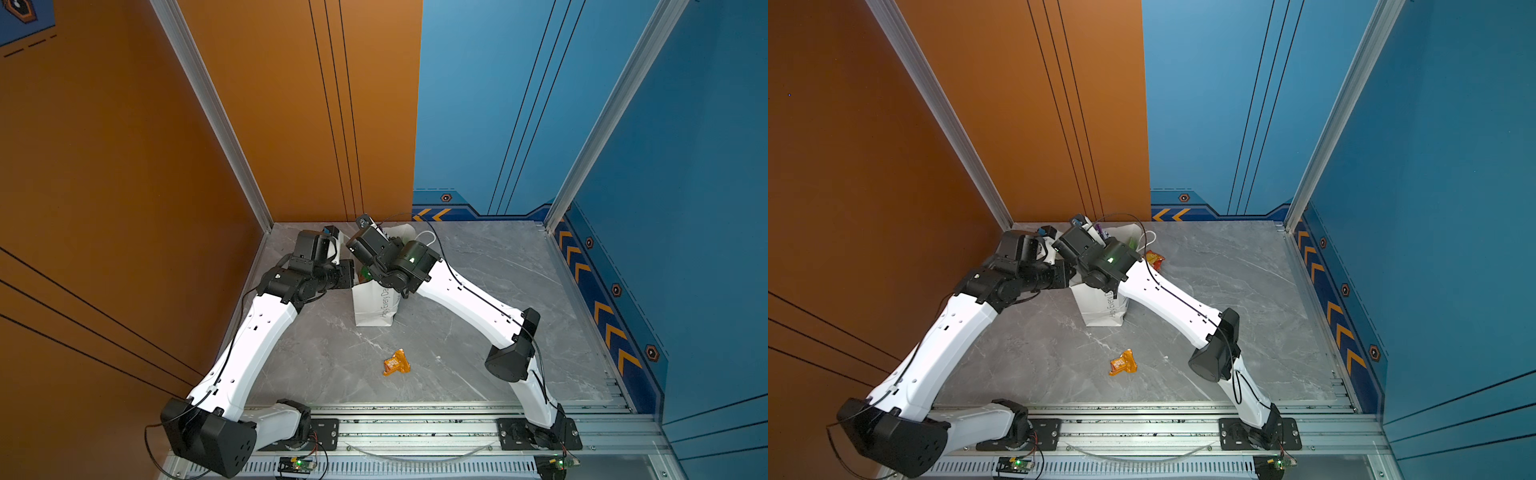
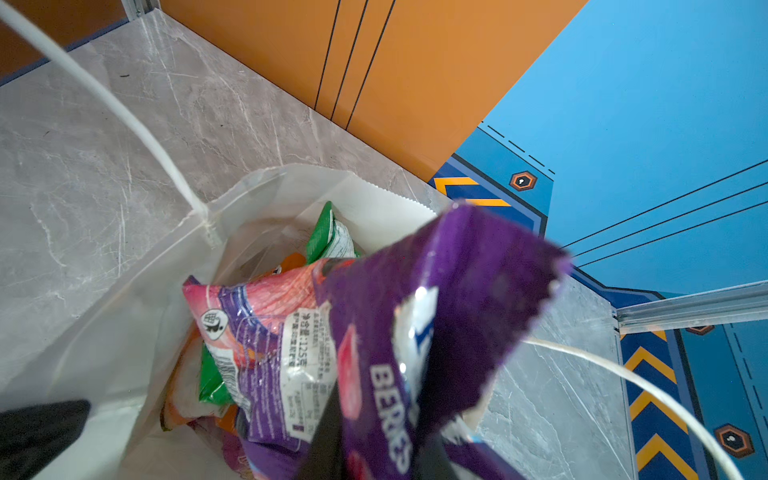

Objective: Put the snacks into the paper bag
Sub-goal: 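Lower the purple berries bag into the paper bag opening with the right gripper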

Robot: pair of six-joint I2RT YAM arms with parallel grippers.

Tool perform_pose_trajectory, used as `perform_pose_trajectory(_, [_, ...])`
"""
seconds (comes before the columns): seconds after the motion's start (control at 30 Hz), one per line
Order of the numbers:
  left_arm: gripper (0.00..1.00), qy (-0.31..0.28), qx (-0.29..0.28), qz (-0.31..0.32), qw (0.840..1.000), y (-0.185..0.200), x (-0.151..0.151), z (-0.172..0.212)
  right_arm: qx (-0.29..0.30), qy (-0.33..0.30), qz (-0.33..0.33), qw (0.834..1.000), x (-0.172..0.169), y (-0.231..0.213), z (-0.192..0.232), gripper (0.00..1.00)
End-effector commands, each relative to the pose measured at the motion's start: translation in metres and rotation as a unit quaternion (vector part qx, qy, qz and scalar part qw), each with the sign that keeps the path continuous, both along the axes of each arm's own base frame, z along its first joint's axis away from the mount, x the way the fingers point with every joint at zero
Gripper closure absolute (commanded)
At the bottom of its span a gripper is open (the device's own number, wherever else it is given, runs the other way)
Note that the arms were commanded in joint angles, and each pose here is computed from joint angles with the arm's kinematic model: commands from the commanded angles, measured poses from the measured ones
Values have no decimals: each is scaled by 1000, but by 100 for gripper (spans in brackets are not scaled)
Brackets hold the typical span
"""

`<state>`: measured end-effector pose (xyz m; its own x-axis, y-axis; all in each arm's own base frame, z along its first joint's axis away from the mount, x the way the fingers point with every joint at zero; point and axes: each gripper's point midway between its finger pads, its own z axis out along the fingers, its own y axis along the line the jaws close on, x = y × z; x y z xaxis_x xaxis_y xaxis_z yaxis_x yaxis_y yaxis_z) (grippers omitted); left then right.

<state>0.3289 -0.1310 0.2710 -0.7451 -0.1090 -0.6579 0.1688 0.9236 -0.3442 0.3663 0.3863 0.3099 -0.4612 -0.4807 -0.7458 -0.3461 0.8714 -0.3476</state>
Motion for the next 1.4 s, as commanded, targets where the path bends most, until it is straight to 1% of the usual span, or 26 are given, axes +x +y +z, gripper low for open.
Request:
perform_pose_trajectory(0.0, [100, -57, -5, -10, 998, -3, 4, 26, 7, 21, 19, 1000, -2, 11, -11, 100])
perform_pose_trajectory(0.17, [100, -62, -6, -10, 998, -2, 3, 28, -14, 51, 55, 997, -4, 24, -34, 100])
perform_pose_trajectory(0.33, [100, -62, -8, -12, 998, -3, 3, 29, -18, 81, 103, 991, -13, 37, -46, 100])
perform_pose_trajectory(0.43, [100, -64, -11, -16, 998, -5, 2, 30, -6, 99, 123, 987, -17, 41, -48, 100])
perform_pose_trajectory(0.53, [100, -65, -16, -23, 997, -8, 1, 31, 18, 121, 130, 984, -16, 41, -49, 100])
perform_pose_trajectory(0.67, [100, -73, -21, -32, 997, -12, -1, 34, 36, 131, 129, 982, -13, 38, -46, 96])
perform_pose_trajectory(0.73, [100, -74, -21, -34, 996, -12, -1, 34, 42, 133, 128, 982, -12, 36, -44, 92])
perform_pose_trajectory(0.9, [100, -74, -20, -35, 996, -13, -1, 34, 73, 145, 121, 979, -8, 31, -37, 76])
perform_pose_trajectory(0.97, [100, -75, -19, -33, 996, -12, -1, 34, 82, 148, 119, 978, -9, 30, -34, 66])
perform_pose_trajectory(1.03, [100, -73, -18, -34, 997, -13, -1, 33, 92, 147, 118, 978, -10, 29, -28, 60])
perform_pose_trajectory(1.1, [100, -73, -18, -34, 997, -13, -1, 33, 105, 144, 120, 977, -14, 29, -18, 55])
perform_pose_trajectory(1.23, [100, -72, -19, -34, 997, -13, -1, 32, 132, 137, 129, 973, -22, 27, 5, 50])
perform_pose_trajectory(1.33, [100, -72, -18, -32, 997, -13, 0, 32, 140, 128, 128, 973, -25, 22, 18, 43])
perform_pose_trajectory(1.37, [100, -72, -18, -32, 997, -12, -1, 32, 142, 125, 127, 974, -25, 20, 22, 42])
